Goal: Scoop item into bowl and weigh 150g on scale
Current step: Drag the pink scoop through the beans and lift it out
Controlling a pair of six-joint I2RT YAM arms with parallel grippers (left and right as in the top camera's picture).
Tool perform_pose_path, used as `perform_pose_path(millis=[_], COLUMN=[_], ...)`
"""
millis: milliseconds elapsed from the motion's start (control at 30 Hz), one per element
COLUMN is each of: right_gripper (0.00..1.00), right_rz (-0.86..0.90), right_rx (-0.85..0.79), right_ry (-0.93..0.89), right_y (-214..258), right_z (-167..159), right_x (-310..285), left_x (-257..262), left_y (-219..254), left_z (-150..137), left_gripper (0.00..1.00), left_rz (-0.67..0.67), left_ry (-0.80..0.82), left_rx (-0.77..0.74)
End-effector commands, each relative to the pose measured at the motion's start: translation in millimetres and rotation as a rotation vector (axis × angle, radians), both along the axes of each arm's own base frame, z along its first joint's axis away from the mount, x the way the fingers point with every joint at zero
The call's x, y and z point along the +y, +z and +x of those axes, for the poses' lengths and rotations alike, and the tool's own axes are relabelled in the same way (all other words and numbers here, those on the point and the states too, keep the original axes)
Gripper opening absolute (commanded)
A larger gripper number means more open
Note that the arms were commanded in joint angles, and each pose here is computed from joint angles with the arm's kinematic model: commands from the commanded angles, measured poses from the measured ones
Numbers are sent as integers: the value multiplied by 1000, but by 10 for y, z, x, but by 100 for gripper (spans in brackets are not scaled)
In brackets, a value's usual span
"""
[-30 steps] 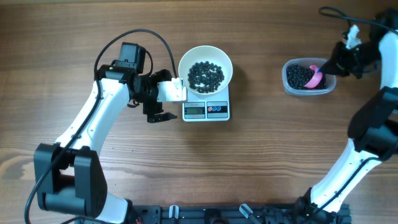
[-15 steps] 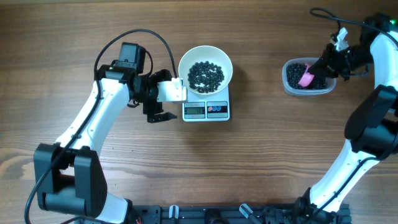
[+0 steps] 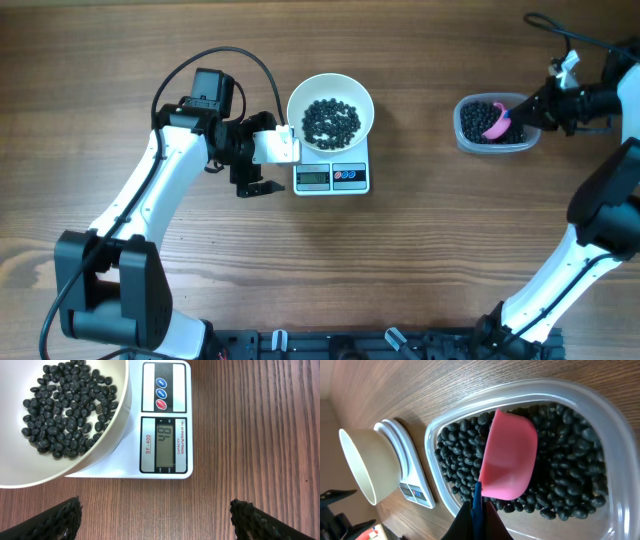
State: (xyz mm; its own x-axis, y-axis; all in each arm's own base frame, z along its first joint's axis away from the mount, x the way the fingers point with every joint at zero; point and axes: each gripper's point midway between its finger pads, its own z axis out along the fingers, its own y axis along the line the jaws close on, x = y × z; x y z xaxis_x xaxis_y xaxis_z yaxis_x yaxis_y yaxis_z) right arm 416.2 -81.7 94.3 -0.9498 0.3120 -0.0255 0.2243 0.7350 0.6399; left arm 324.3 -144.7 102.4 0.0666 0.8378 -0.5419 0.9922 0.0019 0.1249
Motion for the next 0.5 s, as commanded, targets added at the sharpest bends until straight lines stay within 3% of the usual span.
perform_pose_path(millis=[0,333,467], right_gripper=[4,4,4], right_rz=[95,130,208], right_rx=[-84,-41,-92], right_ry=[41,15,-39], right_y=[-19,-405,-297], right_z=[60,-148,-115], right_x=[65,58,-24], left_x=[-34,-33,-34], left_y=[-36,-36,-36], left_z=[-32,-32,-32], left_gripper=[100,100,100], left_rz=[-20,-20,-20], left_ry=[1,1,1], left_rx=[27,27,27])
